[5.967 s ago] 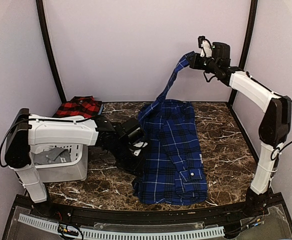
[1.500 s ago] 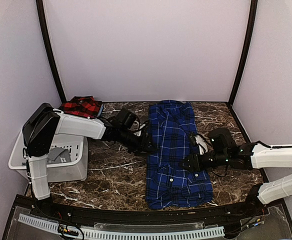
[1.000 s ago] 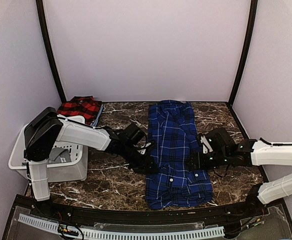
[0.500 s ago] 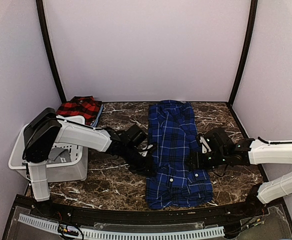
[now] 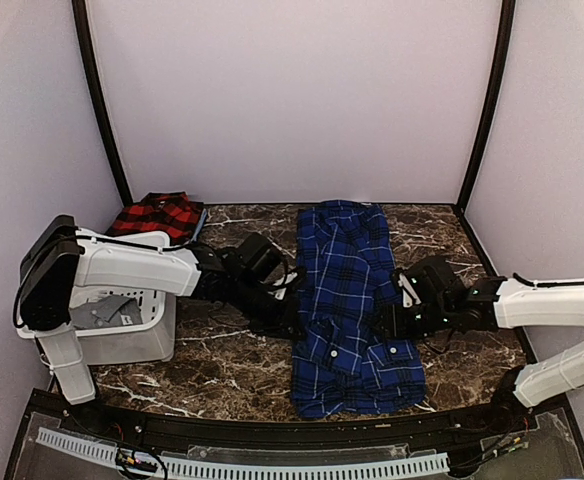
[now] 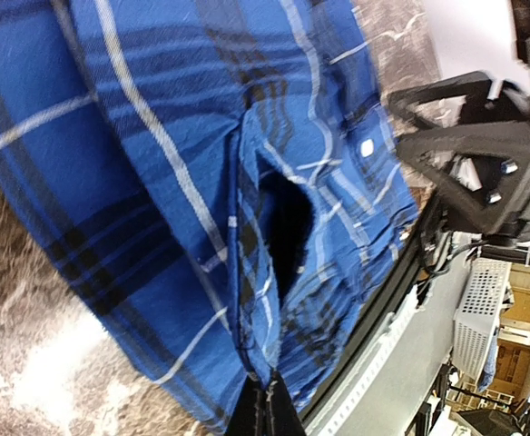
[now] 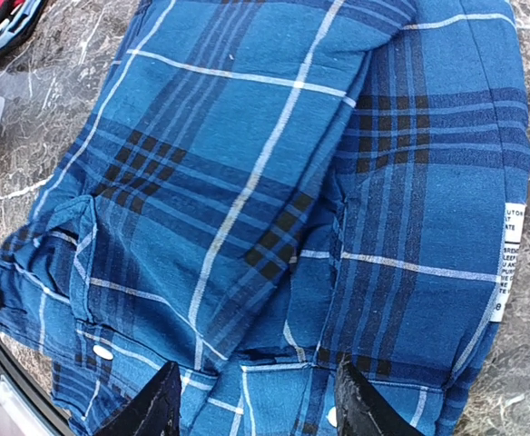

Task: Fold and stack the long sleeve shirts
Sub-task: Adjust the sleeve of the rectangle-folded shirt, then move the rectangle-folded shirt to the center of the board.

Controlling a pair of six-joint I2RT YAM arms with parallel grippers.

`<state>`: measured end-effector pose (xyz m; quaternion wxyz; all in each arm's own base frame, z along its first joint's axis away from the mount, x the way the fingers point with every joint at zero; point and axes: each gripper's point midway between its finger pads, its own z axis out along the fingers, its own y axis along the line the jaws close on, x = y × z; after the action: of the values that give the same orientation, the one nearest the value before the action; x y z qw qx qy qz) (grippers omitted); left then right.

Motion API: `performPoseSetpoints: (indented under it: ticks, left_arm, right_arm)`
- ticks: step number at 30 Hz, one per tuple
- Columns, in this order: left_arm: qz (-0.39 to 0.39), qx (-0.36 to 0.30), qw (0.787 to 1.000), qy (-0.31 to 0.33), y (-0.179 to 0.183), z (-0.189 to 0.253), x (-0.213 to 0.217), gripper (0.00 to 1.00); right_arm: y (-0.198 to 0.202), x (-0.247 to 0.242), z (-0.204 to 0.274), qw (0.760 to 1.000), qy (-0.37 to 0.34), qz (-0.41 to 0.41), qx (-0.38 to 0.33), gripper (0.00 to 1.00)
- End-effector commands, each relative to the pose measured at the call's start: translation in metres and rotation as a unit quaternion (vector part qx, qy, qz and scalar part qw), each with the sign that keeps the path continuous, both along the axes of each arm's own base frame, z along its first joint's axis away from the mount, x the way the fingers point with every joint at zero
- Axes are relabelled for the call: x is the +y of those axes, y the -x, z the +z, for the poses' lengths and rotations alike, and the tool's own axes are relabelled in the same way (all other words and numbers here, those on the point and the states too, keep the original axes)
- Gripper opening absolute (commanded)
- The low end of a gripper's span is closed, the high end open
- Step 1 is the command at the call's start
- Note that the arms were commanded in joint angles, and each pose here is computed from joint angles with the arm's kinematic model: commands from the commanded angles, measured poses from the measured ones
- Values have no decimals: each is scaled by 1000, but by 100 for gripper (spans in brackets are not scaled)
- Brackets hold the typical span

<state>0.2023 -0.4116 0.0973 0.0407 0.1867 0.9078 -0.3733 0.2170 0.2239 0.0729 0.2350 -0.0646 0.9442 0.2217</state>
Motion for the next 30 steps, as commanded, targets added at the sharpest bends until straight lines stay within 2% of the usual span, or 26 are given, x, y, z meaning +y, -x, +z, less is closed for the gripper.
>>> performPoseSetpoints:
  ticks: [1, 4, 5, 6, 7, 9, 13, 15, 22, 25, 30]
  left_arm:
    - [2, 18, 999, -29, 12, -18, 13, 0]
    - [5, 22, 999, -44, 13, -28, 18, 0]
    - [5, 25, 999, -46, 14, -30, 18, 3]
    - [5, 25, 999, -45, 14, -30, 18, 8]
    - [7, 22, 999, -46, 13, -30, 18, 19]
    - [7, 9, 999, -44, 9, -25, 16, 30]
    - [34, -39, 998, -46, -16, -4, 18, 44]
    - [59, -52, 996, -38, -35, 6, 25, 45]
    - [111, -70, 991, -2, -100, 12, 37, 44]
    - [118, -77, 990, 18, -123, 12, 33, 44]
    - [137, -79, 987, 28, -160, -3, 29, 44]
  right_arm:
    - [-14, 7, 15, 1000, -11, -6, -22, 54]
    - [-20, 8, 19, 1000, -5, -10, -28, 55]
    - [-24, 8, 20, 999, -4, -13, -30, 55]
    - [-29, 8, 23, 999, -5, -16, -34, 55]
    - [-34, 9, 26, 999, -10, -18, -38, 55]
    - [-45, 13, 33, 999, -22, -20, -45, 55]
    - [-74, 26, 50, 996, -53, -16, -63, 54]
    - [-93, 33, 57, 995, -64, -13, -76, 51]
    - [-167, 59, 68, 988, -115, 12, -97, 27]
    - [-197, 69, 67, 985, -144, 30, -95, 22]
    - [-236, 82, 51, 980, -176, 44, -75, 21]
